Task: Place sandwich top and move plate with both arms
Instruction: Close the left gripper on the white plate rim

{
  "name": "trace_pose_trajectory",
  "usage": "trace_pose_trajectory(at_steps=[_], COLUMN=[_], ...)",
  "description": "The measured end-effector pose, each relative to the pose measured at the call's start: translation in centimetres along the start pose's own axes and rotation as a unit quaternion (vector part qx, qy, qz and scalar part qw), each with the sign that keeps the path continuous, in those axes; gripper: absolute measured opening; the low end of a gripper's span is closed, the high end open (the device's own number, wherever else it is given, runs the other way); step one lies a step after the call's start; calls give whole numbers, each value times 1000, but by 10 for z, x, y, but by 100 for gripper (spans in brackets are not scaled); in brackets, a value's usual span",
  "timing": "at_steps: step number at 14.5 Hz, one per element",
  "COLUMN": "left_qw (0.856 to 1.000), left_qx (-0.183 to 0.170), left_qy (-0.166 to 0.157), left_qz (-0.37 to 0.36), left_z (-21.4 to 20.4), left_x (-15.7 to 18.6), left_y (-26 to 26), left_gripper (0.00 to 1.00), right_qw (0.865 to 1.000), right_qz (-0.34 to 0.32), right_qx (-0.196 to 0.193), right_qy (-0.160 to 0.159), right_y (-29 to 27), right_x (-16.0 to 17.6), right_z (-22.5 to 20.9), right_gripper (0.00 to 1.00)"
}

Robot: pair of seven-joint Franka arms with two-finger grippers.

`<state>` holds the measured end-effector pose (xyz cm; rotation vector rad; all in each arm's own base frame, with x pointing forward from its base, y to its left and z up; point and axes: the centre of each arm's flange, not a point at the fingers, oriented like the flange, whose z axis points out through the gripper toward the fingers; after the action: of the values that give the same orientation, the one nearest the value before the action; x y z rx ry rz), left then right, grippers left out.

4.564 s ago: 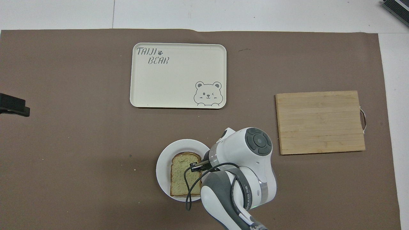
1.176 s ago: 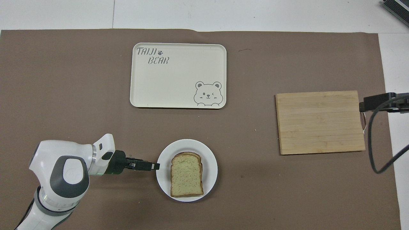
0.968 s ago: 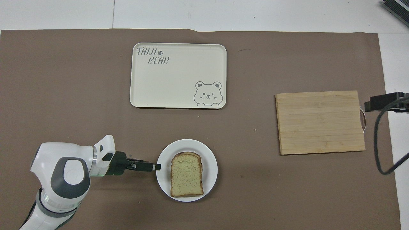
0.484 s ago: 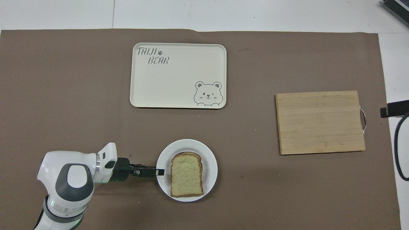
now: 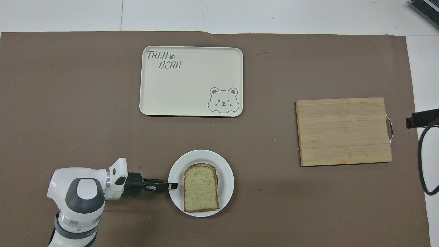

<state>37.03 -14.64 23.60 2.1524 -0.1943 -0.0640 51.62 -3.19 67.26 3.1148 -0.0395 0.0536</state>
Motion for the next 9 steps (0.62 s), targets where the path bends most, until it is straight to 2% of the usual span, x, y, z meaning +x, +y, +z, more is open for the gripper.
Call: trace_pose_trajectory(at_steps=[1, 2, 9], left_qw=[1000, 1000, 1000], left_qx=[0, -2, -9], left_qy=[0, 1, 1], left_qz=[0, -1, -14], left_z=[0, 0, 0], left_x=[0, 0, 1], left_y=[0, 1, 3], left_gripper=[21, 6, 4], right_qw=[1000, 1000, 1000], right_qz=[0, 0, 0], right_qx=[0, 0, 0], right_qy=[0, 0, -1], right_y=[0, 0, 0], right_x=[0, 0, -1], right_z=[0, 0, 0], right_gripper=[100, 100, 100])
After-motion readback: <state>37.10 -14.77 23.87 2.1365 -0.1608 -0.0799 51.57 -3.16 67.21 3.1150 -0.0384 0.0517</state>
